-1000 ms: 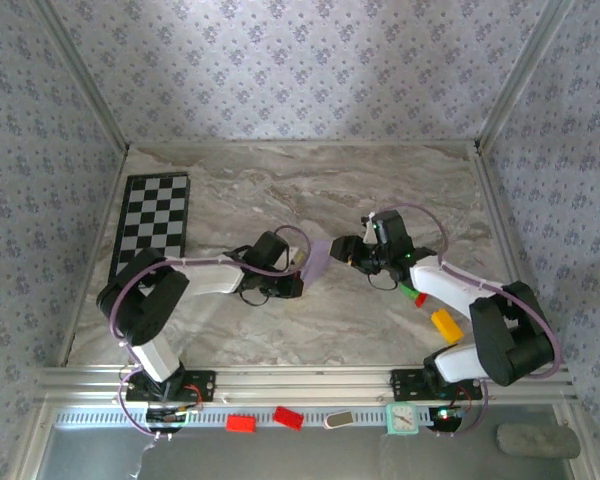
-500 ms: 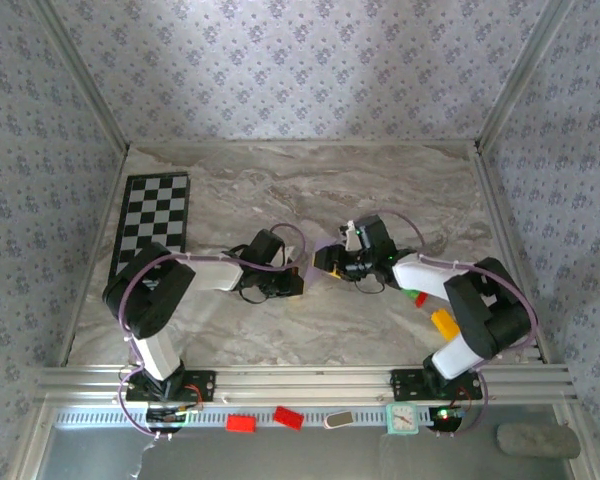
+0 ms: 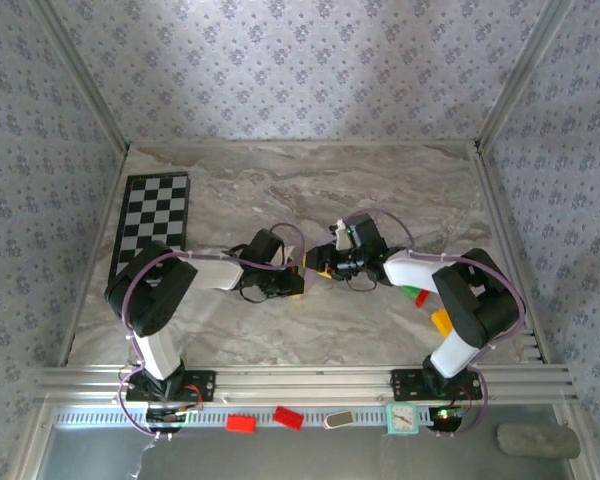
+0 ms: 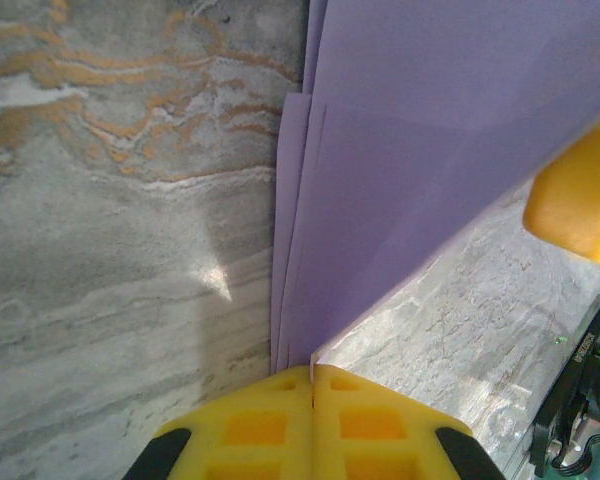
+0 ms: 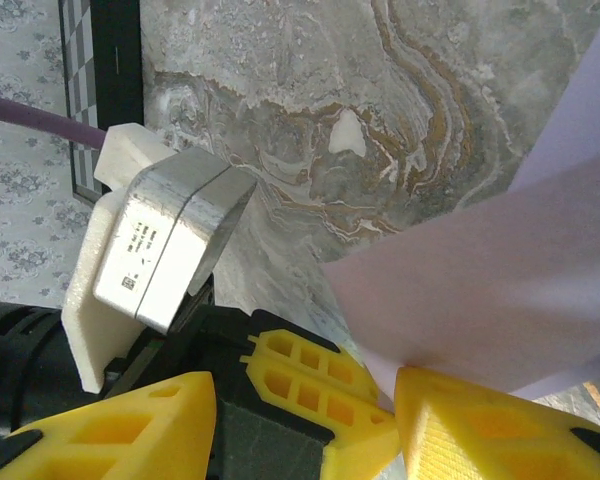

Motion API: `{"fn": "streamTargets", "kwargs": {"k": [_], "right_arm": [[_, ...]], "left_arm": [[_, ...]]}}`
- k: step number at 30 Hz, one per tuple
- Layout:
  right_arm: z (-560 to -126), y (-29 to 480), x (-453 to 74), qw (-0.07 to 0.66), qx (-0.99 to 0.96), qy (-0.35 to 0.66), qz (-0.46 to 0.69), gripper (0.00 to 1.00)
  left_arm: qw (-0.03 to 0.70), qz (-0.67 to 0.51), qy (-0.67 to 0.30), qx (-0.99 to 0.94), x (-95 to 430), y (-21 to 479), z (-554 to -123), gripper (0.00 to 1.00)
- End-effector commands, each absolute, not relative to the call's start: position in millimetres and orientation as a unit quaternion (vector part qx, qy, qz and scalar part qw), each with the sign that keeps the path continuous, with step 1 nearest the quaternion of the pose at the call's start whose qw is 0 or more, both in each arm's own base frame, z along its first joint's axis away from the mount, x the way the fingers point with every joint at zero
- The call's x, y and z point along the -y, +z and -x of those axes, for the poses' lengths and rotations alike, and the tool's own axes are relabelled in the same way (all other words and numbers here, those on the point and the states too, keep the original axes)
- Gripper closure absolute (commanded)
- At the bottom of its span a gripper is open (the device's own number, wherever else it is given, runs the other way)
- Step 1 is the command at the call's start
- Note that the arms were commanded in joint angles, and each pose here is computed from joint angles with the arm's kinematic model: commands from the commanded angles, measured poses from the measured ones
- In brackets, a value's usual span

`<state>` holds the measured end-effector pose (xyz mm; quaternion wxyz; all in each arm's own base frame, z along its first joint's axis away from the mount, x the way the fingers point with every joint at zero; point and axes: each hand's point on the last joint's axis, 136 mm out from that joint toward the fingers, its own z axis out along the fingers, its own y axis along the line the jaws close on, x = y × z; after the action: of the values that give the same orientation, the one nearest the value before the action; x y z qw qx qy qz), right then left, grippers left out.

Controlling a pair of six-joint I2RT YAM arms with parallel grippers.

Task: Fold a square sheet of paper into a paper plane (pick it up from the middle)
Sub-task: Fold the wing for the fifth time at the center of the table.

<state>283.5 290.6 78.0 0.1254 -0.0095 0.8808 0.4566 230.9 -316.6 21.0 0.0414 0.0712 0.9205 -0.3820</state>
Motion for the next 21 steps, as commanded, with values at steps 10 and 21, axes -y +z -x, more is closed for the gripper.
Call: {"fn": "streamTargets", "kwargs": {"k": [10,21], "right_arm": [[-296.6,64.9,-288.4,0.138,-0.900,0.414,-0.008,0.49],[-297.5,51.3,-280.9,0.132,-0.909,0.394,-0.022,0.49]], "left_arm": [[0.029,-0.059,-0.374,-0.925,310.2,14.5,-227.6,0.91],[0.027,-0.051,-0.369,-0.928,307.3,12.1,-228.1,0.88]]}}
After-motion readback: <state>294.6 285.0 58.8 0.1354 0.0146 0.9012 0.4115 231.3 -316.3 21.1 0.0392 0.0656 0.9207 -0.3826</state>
